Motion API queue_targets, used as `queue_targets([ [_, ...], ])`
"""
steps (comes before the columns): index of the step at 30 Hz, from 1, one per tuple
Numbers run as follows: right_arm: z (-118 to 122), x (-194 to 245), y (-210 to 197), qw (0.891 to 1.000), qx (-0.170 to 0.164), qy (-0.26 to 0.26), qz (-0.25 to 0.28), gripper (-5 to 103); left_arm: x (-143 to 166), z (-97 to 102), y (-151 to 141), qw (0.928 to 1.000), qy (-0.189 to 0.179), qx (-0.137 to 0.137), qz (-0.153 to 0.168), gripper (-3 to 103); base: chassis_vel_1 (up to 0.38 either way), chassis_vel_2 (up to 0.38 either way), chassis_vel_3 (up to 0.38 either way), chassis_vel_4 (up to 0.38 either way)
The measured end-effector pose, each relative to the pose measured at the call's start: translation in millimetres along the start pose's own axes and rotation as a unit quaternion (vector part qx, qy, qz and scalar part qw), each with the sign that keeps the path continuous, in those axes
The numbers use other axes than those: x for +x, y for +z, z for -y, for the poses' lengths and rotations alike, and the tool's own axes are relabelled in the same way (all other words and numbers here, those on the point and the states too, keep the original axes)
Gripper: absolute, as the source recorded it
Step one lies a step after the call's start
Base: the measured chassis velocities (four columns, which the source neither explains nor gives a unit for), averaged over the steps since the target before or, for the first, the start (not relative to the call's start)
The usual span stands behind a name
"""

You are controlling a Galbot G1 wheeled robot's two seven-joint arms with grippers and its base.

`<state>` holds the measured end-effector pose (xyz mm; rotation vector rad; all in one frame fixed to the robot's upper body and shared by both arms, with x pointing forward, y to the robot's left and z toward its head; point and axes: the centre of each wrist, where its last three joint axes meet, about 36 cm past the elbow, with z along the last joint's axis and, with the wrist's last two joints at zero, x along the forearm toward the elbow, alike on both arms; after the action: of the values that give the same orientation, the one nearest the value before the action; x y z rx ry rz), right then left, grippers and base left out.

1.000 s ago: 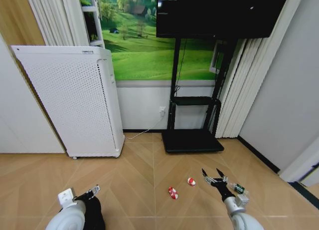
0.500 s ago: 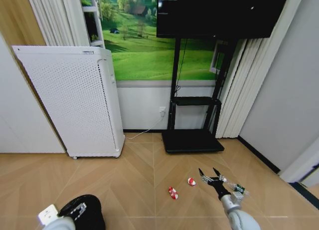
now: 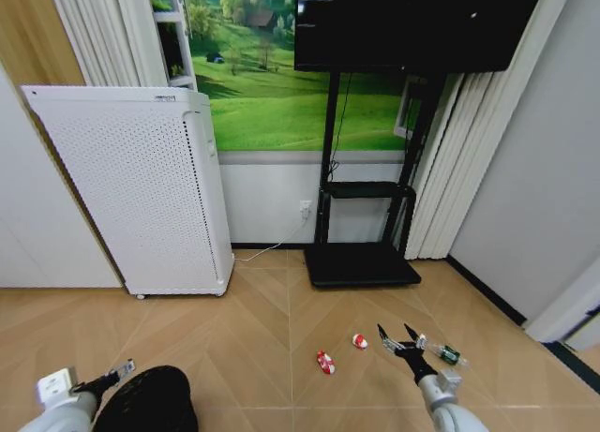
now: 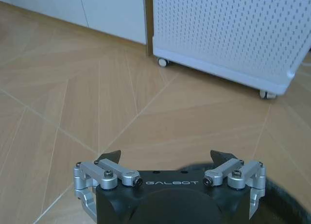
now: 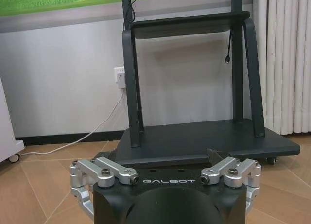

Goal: Pick up the trash bin and place the garbage on the floor into it.

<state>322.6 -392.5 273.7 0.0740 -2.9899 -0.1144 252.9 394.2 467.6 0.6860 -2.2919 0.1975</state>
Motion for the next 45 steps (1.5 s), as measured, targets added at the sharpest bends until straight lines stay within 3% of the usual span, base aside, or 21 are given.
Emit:
queue_targets([
  [2,-1.8,-5.2,0.1,1.0,0.0,-0.003,0.0,100,7.6,-5.9,23.9,0.9996,-0.004,-0.007,-0.027,100,0.0,0.0,0.0,0.0],
  [6,-1.7,-10.3,0.2,1.0,-0.001,-0.004,-0.002,100,18.0,-5.5,41.4,0.9987,-0.013,0.003,-0.049,100,0.0,0.0,0.0,0.0],
  [15,5.9,-13.5,10.0,1.0,-0.005,0.005,-0.011,100,31.7,-7.2,51.6,0.9973,-0.039,0.008,-0.062,100,0.0,0.0,0.0,0.0],
  [22,9.0,-9.8,21.1,1.0,-0.009,0.013,-0.016,100,7.6,-13.5,73.1,0.995,-0.033,0.011,-0.094,100,0.0,0.0,0.0,0.0],
  [30,6.9,-14.2,20.5,1.0,-0.01,0.014,-0.012,100,-7.2,-8.1,71.5,0.9952,-0.02,0.012,-0.095,101,0.0,0.0,0.0,0.0],
  [32,5.5,-16.2,18.5,1.0,-0.009,0.014,-0.01,100,-8.2,-5.8,72.8,0.9949,-0.015,0.013,-0.099,91,0.0,0.0,0.0,0.0],
  [35,4.8,-16.8,17.1,1.0,-0.007,0.013,-0.01,100,-8.7,-5.5,73.8,0.9947,-0.012,0.016,-0.101,86,0.0,0.0,0.0,0.0],
  [36,3.8,-17.2,14.6,1.0,-0.004,0.011,-0.011,100,-10.2,-6.0,75.3,0.9942,-0.011,0.019,-0.105,75,0.0,0.0,0.0,0.0],
  [38,3.2,-17.4,12.8,1.0,-0.003,0.01,-0.011,100,-11.3,-6.6,76.1,0.994,-0.011,0.02,-0.107,75,0.0,0.0,0.0,0.0],
  [40,2.3,-19.2,8.0,1.0,-0.002,0.009,-0.01,100,-14.5,-8.7,77.8,0.9935,-0.012,0.022,-0.111,58,0.0,0.0,0.0,0.0],
  [42,2.3,-20.4,6.0,1.0,-0.002,0.009,-0.009,100,-15.8,-9.6,78.4,0.9934,-0.011,0.023,-0.111,58,0.0,0.0,0.0,0.0],
  [43,2.7,-22.0,3.4,1.0,-0.002,0.009,-0.008,100,-18.2,-11.4,79.5,0.9932,-0.008,0.025,-0.113,47,0.0,0.0,0.0,0.0],
  [45,2.8,-22.7,2.1,1.0,-0.002,0.009,-0.009,100,-19.6,-12.2,80.0,0.9932,-0.007,0.026,-0.113,47,0.0,0.0,0.0,0.0],
])
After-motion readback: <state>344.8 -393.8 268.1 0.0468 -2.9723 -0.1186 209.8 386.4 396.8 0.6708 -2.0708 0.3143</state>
